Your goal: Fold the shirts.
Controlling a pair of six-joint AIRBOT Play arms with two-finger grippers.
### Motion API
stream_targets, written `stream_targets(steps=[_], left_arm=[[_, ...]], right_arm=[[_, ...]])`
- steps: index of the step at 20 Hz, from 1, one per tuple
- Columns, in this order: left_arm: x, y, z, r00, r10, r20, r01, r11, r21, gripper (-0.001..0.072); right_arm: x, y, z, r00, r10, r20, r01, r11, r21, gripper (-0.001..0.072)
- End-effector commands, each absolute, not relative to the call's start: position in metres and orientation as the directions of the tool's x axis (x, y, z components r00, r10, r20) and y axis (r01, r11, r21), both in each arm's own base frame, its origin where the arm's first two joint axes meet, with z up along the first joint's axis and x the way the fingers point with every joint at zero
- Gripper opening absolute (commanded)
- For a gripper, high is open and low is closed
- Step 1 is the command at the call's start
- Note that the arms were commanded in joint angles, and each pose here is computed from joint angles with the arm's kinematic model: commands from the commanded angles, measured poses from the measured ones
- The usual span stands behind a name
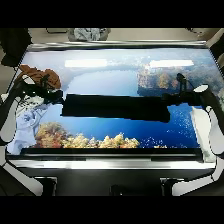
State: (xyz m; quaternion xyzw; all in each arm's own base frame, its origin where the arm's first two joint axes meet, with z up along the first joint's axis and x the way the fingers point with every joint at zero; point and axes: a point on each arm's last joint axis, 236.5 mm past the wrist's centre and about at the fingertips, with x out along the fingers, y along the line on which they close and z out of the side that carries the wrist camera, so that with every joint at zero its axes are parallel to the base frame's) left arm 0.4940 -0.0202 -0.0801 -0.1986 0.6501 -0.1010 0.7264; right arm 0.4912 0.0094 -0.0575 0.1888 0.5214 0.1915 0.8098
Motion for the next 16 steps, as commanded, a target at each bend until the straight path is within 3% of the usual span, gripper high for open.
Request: stream_targets(steps=[1, 2, 3, 6, 8, 13, 16], left_arm=[[0.503, -0.021, -0.09, 0.141, -0.416, -0.898, -0.125, 0.892, -0.433, 0.0471], [0.508, -0.018, -0.08, 0.159, -0.414, -0.896, -0.113, 0.894, -0.433, 0.0556], [0.513, -0.015, -0.066, 0.181, -0.412, -0.893, -0.096, 0.896, -0.433, 0.0556], [0.532, -0.003, -0.01, 0.3, -0.388, -0.871, -0.054, 0.905, -0.422, 0.0556], [0.536, -0.002, 0.025, 0.363, -0.376, -0.853, -0.024, 0.911, -0.412, 0.0555], [0.518, -0.026, 0.085, 0.405, -0.385, -0.829, 0.061, 0.916, -0.396, 0.0553], [0.51, -0.05, 0.107, 0.416, -0.401, -0.816, 0.121, 0.914, -0.387, 0.0553]], right_arm=[[0.497, 0.006, -0.059, 0.385, 0.5, -0.776, -0.148, 0.863, 0.483, 0.0236], [0.497, -0.002, -0.046, 0.398, 0.494, -0.773, -0.182, 0.868, 0.461, 0.0501], [0.494, -0.012, -0.034, 0.402, 0.484, -0.777, -0.213, 0.875, 0.435, 0.0674], [0.463, -0.086, -0.023, 0.356, 0.335, -0.872, -0.142, 0.942, 0.303, 0.0701], [0.431, -0.118, -0.036, 0.271, 0.3, -0.915, -0.066, 0.954, 0.294, 0.0704], [0.409, -0.098, -0.078, 0.138, 0.493, -0.859, 0.003, 0.867, 0.498, 0.0709], [0.427, -0.061, -0.089, 0.176, 0.667, -0.724, 0.048, 0.729, 0.683, 0.0709]])
